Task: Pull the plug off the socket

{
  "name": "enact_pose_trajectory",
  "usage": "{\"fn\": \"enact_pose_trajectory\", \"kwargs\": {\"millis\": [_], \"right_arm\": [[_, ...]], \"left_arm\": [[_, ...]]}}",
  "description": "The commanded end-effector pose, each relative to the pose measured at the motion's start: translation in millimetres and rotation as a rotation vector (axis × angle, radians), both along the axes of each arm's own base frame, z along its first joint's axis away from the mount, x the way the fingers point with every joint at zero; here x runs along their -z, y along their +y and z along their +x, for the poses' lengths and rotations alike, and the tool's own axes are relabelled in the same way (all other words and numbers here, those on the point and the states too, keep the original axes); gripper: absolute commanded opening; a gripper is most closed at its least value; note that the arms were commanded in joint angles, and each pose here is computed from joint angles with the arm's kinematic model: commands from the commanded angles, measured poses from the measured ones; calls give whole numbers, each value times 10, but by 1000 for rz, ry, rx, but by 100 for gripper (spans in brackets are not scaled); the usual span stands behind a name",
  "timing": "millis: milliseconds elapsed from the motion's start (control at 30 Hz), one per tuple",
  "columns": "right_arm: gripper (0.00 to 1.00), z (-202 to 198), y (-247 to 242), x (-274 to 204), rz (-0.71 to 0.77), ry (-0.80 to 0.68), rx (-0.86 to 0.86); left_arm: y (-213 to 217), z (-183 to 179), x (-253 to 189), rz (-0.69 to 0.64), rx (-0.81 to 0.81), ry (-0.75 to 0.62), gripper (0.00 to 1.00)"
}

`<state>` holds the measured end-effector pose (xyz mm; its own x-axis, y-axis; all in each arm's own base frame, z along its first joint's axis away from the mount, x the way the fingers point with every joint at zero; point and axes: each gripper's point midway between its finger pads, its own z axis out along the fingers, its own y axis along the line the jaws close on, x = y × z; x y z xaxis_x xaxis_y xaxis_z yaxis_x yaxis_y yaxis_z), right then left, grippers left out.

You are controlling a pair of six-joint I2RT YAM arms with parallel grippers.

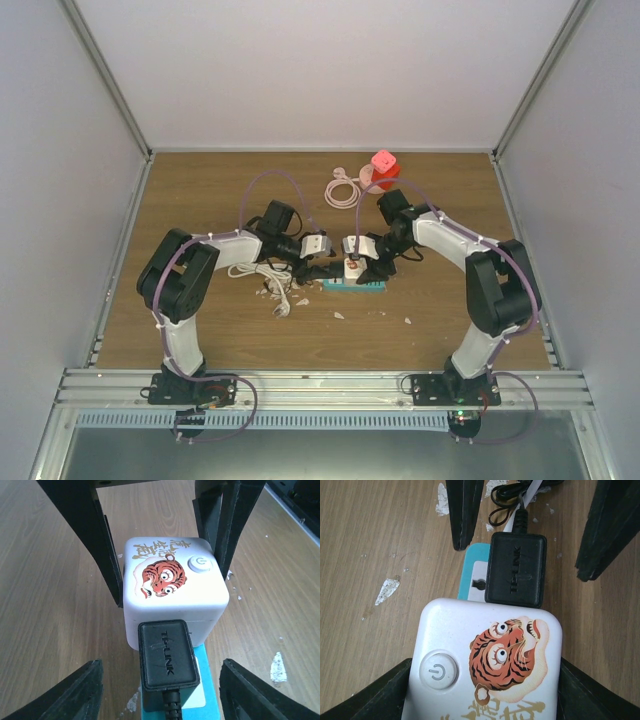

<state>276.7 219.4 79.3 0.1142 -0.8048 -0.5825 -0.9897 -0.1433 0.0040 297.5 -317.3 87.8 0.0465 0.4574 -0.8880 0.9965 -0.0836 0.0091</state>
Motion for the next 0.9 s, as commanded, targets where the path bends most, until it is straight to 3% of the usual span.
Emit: {"fn": "enact_pose_trajectory", "kwargs": {"millis": [0,100,267,533,867], "right_arm": [[51,-105,-110,212,-75,99,37],[51,-97,-105,225,-74,106,48],[50,-99,-104,258,-78,118,57],[49,-128,-142,352,-99,127,64],[48,-164,-197,452,-130,133,75]], "left_arm": [[-83,2,39,-28,23,-33,62],[-89,15,67,-30,13,-41,57],[-100,-21,3,-55,35,-48,38],[-124,-151,-216,-132,112,-43,19],[-102,-298,-438,-198,172,3,15]]}}
